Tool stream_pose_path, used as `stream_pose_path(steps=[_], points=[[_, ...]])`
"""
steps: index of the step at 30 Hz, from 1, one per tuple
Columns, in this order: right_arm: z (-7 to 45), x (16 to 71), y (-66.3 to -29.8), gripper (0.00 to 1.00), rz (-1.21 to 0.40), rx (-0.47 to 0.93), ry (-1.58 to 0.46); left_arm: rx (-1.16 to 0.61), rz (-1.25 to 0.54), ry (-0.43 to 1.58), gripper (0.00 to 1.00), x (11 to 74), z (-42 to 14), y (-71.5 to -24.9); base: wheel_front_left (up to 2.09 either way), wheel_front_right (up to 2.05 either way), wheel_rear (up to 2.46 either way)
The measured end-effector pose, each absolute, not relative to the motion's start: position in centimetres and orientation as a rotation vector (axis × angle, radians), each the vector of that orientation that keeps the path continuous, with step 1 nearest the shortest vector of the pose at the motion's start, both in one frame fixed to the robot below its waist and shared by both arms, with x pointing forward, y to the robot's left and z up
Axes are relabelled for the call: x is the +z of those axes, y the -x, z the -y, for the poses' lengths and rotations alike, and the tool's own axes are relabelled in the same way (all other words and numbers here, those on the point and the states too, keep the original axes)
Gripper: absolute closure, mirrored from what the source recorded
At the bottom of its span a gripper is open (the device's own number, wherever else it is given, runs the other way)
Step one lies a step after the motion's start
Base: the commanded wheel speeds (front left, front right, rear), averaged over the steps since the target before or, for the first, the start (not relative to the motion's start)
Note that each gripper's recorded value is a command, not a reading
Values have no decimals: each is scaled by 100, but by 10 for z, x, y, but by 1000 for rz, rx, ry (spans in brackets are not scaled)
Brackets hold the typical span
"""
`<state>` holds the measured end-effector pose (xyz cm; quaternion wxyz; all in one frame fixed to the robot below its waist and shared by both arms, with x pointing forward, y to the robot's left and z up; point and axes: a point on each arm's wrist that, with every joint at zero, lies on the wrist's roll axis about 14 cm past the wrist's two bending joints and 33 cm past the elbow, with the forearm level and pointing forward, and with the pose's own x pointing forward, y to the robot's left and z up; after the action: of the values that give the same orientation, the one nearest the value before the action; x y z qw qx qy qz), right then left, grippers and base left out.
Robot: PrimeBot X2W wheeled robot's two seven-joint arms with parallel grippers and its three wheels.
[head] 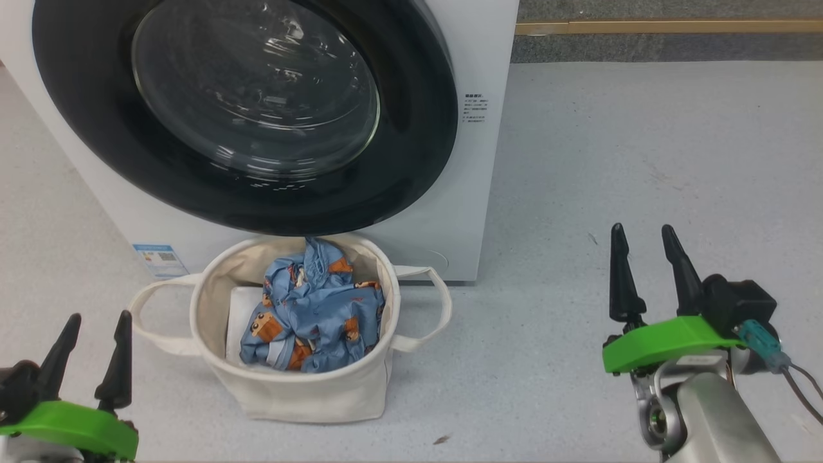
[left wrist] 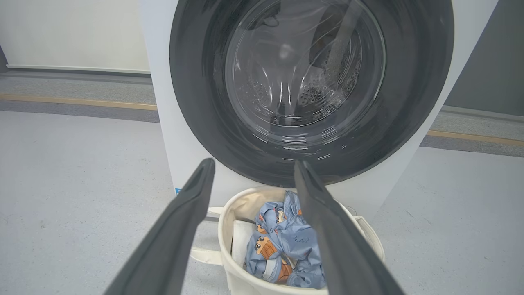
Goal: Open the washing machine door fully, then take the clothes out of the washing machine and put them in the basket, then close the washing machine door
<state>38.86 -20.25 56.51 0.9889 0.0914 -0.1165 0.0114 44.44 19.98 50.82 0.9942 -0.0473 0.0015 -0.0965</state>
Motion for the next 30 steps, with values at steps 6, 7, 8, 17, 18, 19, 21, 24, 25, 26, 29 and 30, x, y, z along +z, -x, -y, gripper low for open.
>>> stream_pose_path(steps=[6, 7, 8, 17, 18, 19, 21, 24, 25, 26, 29, 30], points=[[204, 560, -386, 0, 221, 15, -187, -196, -2, 94, 0, 509, -199, -446, 0, 0, 0], [205, 560, -386, 0, 222, 13, -187, -195, -4, 94, 0, 509, -199, -446, 0, 0, 0], [205, 560, -385, 0, 222, 12, -187, -195, -5, 94, 0, 508, -199, -446, 0, 0, 0], [204, 560, -386, 0, 221, 15, -188, -201, -17, 88, 0, 505, -197, -443, 0, 0, 0], [204, 560, -386, 0, 222, 15, -188, -202, -16, 87, 0, 505, -197, -443, 0, 0, 0], [204, 560, -385, 0, 223, 16, -188, -203, -15, 87, 0, 506, -197, -443, 0, 0, 0], [203, 561, -385, 0, 224, 17, -188, -206, -10, 86, 0, 508, -196, -443, 0, 0, 0], [204, 561, -385, 0, 225, 16, -188, -208, -6, 86, 0, 509, -195, -444, 0, 0, 0], [204, 561, -385, 0, 225, 16, -188, -208, -5, 86, 0, 510, -195, -444, 0, 0, 0], [204, 561, -385, 0, 225, 15, -188, -209, -5, 86, 0, 510, -195, -445, 0, 0, 0], [205, 561, -384, 0, 224, 13, -188, -211, -5, 86, 0, 510, -194, -445, 0, 0, 0], [205, 561, -384, 0, 224, 12, -188, -212, -5, 86, 0, 510, -194, -445, 0, 0, 0]])
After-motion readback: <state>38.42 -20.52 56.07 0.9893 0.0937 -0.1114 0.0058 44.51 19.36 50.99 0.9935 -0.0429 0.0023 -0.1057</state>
